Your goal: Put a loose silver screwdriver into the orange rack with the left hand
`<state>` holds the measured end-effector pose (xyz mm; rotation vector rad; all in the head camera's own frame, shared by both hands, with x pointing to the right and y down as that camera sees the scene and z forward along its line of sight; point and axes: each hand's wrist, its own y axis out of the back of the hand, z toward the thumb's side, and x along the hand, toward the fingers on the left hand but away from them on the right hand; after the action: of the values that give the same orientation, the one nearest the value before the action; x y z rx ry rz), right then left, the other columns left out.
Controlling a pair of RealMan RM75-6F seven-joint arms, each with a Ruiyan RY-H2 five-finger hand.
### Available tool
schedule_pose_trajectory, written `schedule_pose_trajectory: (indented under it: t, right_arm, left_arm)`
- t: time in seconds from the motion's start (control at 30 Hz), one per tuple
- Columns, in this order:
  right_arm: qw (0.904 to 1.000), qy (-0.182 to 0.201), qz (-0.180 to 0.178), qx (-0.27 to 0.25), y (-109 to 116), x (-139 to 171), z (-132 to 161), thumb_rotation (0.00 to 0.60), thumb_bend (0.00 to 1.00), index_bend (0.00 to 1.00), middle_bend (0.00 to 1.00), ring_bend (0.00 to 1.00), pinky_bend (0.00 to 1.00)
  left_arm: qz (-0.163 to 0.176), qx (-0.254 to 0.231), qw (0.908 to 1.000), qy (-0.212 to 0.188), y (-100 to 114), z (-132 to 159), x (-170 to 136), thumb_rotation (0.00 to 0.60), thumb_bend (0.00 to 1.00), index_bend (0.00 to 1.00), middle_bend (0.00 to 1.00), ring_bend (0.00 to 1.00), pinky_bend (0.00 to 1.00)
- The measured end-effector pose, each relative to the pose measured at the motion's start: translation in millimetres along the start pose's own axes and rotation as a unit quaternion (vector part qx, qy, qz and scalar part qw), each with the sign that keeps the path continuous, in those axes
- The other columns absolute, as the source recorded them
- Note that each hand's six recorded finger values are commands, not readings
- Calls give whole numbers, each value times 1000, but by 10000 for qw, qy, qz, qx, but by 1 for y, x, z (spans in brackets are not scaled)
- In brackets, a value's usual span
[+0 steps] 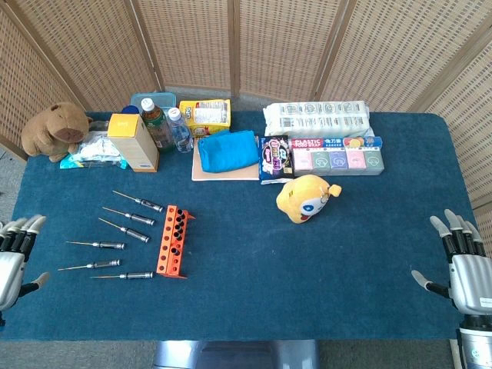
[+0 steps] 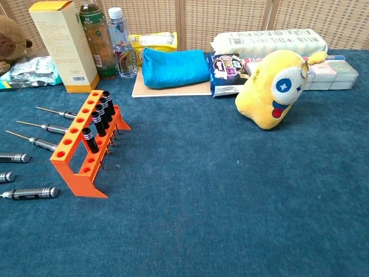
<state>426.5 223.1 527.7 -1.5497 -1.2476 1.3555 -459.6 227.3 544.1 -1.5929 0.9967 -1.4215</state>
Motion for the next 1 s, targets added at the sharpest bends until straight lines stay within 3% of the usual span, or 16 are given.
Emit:
schedule_pose_trajectory:
  t: [0.03,0.1,0.17,0.27,0.43,0.7,1.0]
  right_arm:
    - [10000,-14,9,-22,1,0,-1,600,0,93,0,0,0]
    - [10000,-40,20,-61,2,-1,-2,600,0,93,0,0,0]
    - [9999,-52,21,-109,4,-1,-3,600,0,92,0,0,0]
    - [9999,-42,39,-127,4,-1,-2,600,1,92,0,0,0]
    - [9997,-61,209,-97,-1,-1,-4,600,7,90,0,0,0]
    - [9994,-25,310,-150,0,2,-2,600,10,90,0,0,0]
    - [9991,-36,382,-207,1,2,-3,600,13,90,0,0,0]
  left_arm:
    - [6,-24,10000,-26,-1,2,1,600,63,14,858,784,652]
    - [28,-102,9999,-76,-3,6,5,600,98,96,987,962,914]
    - [81,-186,9997,-104,-5,10,8,600,110,182,1000,1000,996]
    - [87,-355,9993,-114,-13,18,13,600,112,267,1000,1000,1000]
    - [-440,-440,9978,-232,-35,36,22,600,129,351,1000,1000,1000]
    - [-1234,-353,9909,-400,-74,76,30,600,142,356,1000,1000,1000]
    - [-1726,-230,9839,-403,-102,116,31,600,228,356,1000,1000,1000]
